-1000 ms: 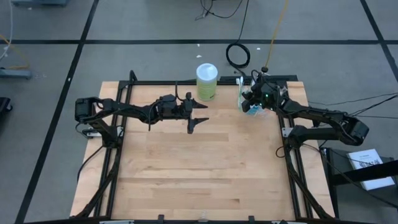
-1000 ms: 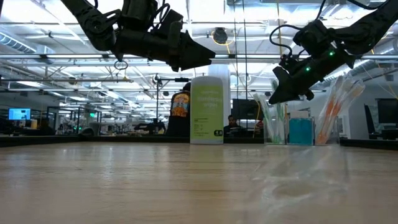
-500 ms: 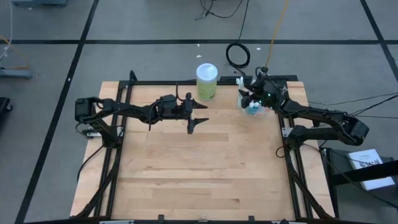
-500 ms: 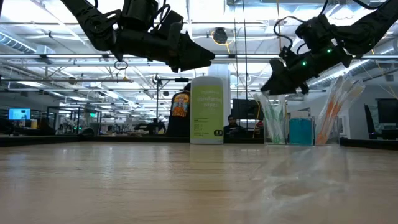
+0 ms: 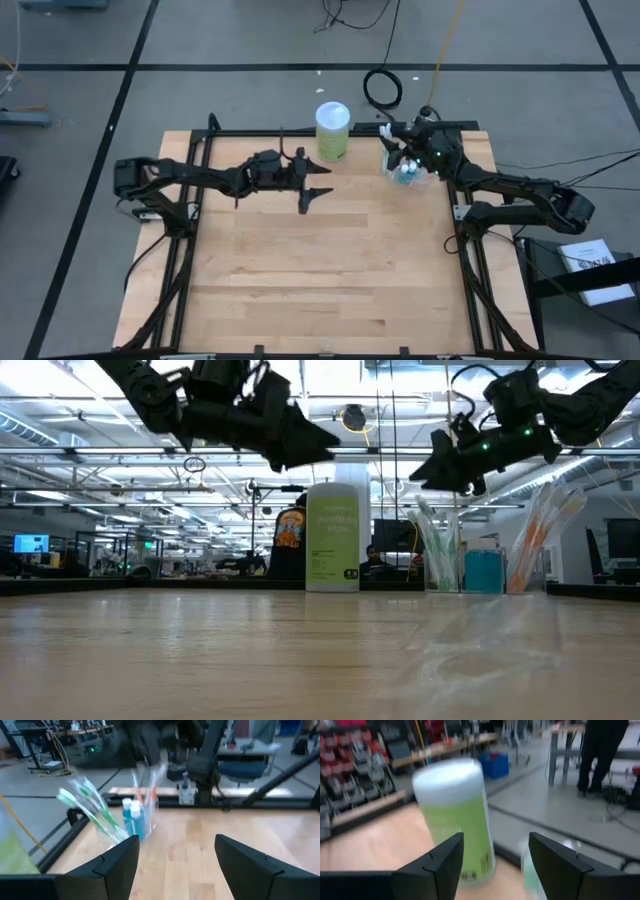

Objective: Pick & Place toothbrushing station
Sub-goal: Return to Home Position

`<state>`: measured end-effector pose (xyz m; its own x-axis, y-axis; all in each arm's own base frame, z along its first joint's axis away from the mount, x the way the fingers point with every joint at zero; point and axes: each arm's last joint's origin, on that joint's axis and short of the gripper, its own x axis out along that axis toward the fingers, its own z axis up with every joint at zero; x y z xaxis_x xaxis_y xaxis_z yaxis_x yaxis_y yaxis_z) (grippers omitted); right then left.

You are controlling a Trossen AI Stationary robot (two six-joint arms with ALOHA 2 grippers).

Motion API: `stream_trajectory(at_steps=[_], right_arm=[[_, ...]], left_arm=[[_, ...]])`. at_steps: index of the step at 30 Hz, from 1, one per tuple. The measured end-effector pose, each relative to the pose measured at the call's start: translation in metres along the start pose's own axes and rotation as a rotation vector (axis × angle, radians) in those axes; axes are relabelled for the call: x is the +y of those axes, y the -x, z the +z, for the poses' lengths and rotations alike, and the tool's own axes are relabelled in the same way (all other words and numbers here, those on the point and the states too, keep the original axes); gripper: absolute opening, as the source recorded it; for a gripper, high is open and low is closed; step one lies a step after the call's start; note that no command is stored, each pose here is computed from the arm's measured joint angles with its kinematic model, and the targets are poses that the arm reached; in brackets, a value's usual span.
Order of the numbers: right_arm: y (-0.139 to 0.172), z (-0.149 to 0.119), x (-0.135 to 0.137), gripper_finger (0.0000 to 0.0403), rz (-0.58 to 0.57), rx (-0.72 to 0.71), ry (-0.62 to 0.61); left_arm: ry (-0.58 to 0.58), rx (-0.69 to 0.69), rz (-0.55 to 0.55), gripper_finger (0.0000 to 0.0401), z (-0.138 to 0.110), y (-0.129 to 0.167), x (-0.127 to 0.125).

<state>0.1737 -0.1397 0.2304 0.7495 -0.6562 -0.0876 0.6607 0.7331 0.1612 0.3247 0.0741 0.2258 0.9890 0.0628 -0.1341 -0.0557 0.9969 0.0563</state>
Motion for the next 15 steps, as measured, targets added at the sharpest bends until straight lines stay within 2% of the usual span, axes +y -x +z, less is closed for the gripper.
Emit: stream_trajectory(at_steps=[4, 10, 15], right_arm=[[0.009, -0.004, 0.002, 0.0219, 0.028, 0.094, 0.02], [0.043, 0.019, 0.007, 0.0219, 0.138, 0.019, 0.034], [0.082, 0.034, 0.009, 0.0219, 0.204, -0.047, 0.052]], left_arm=[[0.037, 0.021, 0.027, 0.0269, 0.023, 0.025, 0.006], [0.041, 0.068, 0.133, 0.0269, 0.064, 0.098, 0.016], [-0.008, 0.187, 0.27, 0.0269, 0.073, 0.159, 0.01]])
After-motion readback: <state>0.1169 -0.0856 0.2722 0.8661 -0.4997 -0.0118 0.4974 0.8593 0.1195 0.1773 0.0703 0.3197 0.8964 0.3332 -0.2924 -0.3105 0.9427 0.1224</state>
